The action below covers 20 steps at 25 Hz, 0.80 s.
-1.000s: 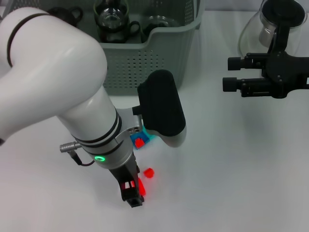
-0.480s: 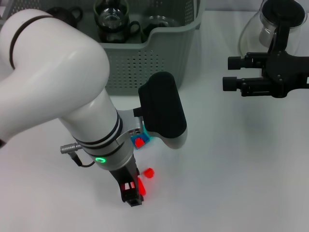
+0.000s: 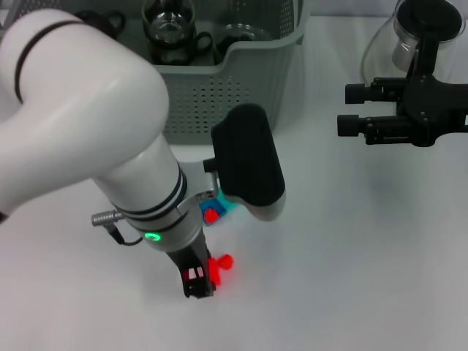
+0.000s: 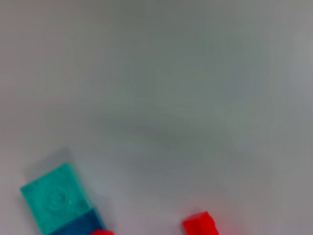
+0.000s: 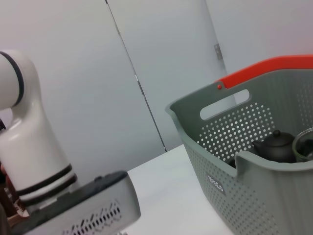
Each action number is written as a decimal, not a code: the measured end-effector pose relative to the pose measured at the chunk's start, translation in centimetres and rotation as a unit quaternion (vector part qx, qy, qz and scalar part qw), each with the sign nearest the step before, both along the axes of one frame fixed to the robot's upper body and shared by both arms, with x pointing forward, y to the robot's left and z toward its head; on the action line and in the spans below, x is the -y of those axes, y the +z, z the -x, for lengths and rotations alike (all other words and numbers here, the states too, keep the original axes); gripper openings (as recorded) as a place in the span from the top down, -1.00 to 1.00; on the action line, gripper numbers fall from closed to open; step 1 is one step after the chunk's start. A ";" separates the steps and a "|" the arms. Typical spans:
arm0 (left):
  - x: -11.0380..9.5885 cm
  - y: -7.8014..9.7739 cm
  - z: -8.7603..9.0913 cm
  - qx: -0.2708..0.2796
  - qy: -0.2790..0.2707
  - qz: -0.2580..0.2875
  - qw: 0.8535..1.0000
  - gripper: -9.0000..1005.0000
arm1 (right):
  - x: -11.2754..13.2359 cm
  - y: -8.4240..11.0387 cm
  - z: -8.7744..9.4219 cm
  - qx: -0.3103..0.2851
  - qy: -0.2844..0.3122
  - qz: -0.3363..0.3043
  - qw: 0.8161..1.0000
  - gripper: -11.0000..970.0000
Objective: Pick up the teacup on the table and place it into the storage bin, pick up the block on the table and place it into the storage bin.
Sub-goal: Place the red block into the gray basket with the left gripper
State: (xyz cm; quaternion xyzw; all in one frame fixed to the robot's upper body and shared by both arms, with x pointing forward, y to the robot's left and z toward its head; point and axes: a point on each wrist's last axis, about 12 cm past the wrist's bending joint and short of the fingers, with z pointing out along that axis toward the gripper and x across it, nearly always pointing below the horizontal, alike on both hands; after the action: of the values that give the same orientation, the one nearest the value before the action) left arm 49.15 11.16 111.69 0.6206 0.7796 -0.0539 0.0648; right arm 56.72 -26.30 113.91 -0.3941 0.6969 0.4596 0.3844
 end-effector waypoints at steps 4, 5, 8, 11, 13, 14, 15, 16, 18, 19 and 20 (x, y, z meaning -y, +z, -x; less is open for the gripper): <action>-0.2 1.6 -0.2 0.017 0.002 0.002 1.000 0.18 | 0.0 0.0 0.0 0.001 0.000 0.000 1.000 -0.60; -0.5 2.3 -0.4 0.023 0.007 0.005 1.000 0.18 | 0.0 0.0 0.0 0.001 0.000 0.000 1.000 -0.60; -2.2 4.9 -1.5 0.038 0.039 0.022 0.998 0.18 | 0.0 0.1 0.0 0.002 0.001 0.000 1.000 -0.60; -4.5 7.8 -3.2 0.055 0.081 0.049 0.994 0.18 | 0.0 0.1 0.0 0.002 0.002 0.000 1.000 -0.60; -6.4 9.6 -4.3 0.070 0.113 0.069 0.989 0.18 | 0.0 0.1 0.0 0.003 0.003 0.000 1.000 -0.60; -7.2 10.3 -4.7 0.075 0.124 0.077 0.986 0.18 | 0.0 0.1 0.0 0.003 0.003 0.000 1.000 -0.60; -8.0 11.2 -5.2 0.085 0.135 0.086 0.983 0.18 | 0.0 0.1 0.0 0.003 0.003 0.000 1.000 -0.60; -9.0 12.1 -5.8 0.097 0.150 0.096 0.979 0.18 | 0.0 0.1 0.0 0.002 0.003 0.000 1.000 -0.60; -10.6 13.7 -6.7 0.119 0.170 0.108 0.972 0.18 | 0.1 0.1 0.0 0.001 0.004 0.000 1.000 -0.60; -11.3 14.5 -7.1 0.131 0.179 0.113 0.968 0.18 | 0.1 0.1 0.0 0.001 0.004 0.000 1.000 -0.60; -12.0 15.4 -7.5 0.145 0.188 0.120 0.964 0.18 | 0.1 0.1 0.0 0.000 0.004 0.000 1.000 -0.60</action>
State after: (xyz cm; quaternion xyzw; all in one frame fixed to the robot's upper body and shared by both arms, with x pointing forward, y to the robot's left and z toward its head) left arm 56.70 23.21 127.10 0.4518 0.8522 -0.0433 0.2603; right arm 56.72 -26.38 114.05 -0.3967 0.6953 0.4609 0.3830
